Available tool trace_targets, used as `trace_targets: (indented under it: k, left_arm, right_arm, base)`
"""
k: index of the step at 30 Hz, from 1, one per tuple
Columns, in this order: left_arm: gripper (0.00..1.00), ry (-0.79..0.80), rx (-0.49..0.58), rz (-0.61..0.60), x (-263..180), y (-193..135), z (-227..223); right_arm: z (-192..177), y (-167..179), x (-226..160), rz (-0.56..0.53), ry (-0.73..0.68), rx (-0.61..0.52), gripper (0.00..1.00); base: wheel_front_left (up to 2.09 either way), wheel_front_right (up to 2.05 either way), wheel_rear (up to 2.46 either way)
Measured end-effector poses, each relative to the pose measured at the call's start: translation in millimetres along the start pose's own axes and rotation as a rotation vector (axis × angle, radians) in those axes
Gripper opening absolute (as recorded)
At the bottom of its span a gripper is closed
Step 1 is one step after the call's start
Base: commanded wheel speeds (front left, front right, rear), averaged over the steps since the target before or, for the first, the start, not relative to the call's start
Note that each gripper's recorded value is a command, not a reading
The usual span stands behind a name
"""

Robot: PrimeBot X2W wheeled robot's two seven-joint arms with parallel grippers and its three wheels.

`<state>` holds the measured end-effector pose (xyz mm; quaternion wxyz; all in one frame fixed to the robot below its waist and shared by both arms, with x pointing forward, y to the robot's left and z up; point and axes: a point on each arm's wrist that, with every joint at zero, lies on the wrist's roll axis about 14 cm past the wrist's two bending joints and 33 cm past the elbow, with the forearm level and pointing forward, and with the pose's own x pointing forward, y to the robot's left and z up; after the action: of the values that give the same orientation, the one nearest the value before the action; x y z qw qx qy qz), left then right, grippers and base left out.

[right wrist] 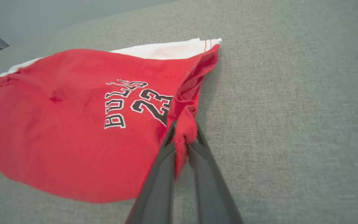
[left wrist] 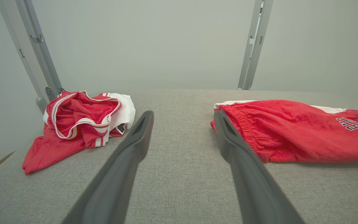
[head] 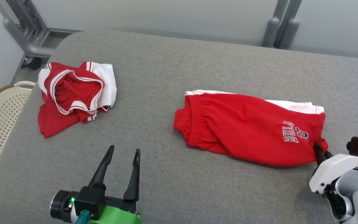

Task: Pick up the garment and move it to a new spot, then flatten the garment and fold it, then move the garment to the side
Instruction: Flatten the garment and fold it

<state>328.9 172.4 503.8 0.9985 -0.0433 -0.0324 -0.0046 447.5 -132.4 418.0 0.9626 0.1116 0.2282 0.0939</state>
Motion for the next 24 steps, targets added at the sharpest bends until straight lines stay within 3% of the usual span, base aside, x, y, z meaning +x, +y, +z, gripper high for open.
trace_targets:
  k: [1, 2, 3, 11, 16, 24]
  left_arm:
    - [1.00, 0.004, 0.002, -0.004, -0.3, -0.2, -1.2]
    - [1.00, 0.006, 0.003, -0.011, -0.5, -1.2, -2.0]
    - [1.00, 0.011, 0.004, -0.018, -0.7, -2.0, -3.3]
    - [1.00, 0.052, -0.020, 0.038, -2.5, 11.8, -11.0]
    - [1.00, 0.039, -0.004, 0.047, -4.6, 18.2, -6.8]
    - [1.00, 0.036, 0.023, -0.053, -4.0, 7.2, -6.1]
  right_arm:
    - [0.1, -1.0, -5.1, -0.008, 0.002, -0.004, 0.00]
    - [1.7, -2.3, -9.6, -0.017, -0.004, -0.010, 0.45]
    - [2.7, -3.5, -13.5, -0.025, -0.003, -0.015, 1.00]
    - [16.1, -7.0, -39.6, -0.070, -0.057, -0.124, 1.00]
    - [28.5, 10.7, -55.3, -0.030, -0.158, -0.169, 1.00]
    - [41.5, 35.5, -86.8, 0.043, -0.330, -0.172, 1.00]
  base:
    - [0.00, 0.00, 0.00]
    - [0.00, 0.00, 0.00]
    - [0.00, 0.00, 0.00]
    - [0.00, 0.00, 0.00]
    - [0.00, 0.00, 0.00]
    - [0.00, 0.00, 0.00]
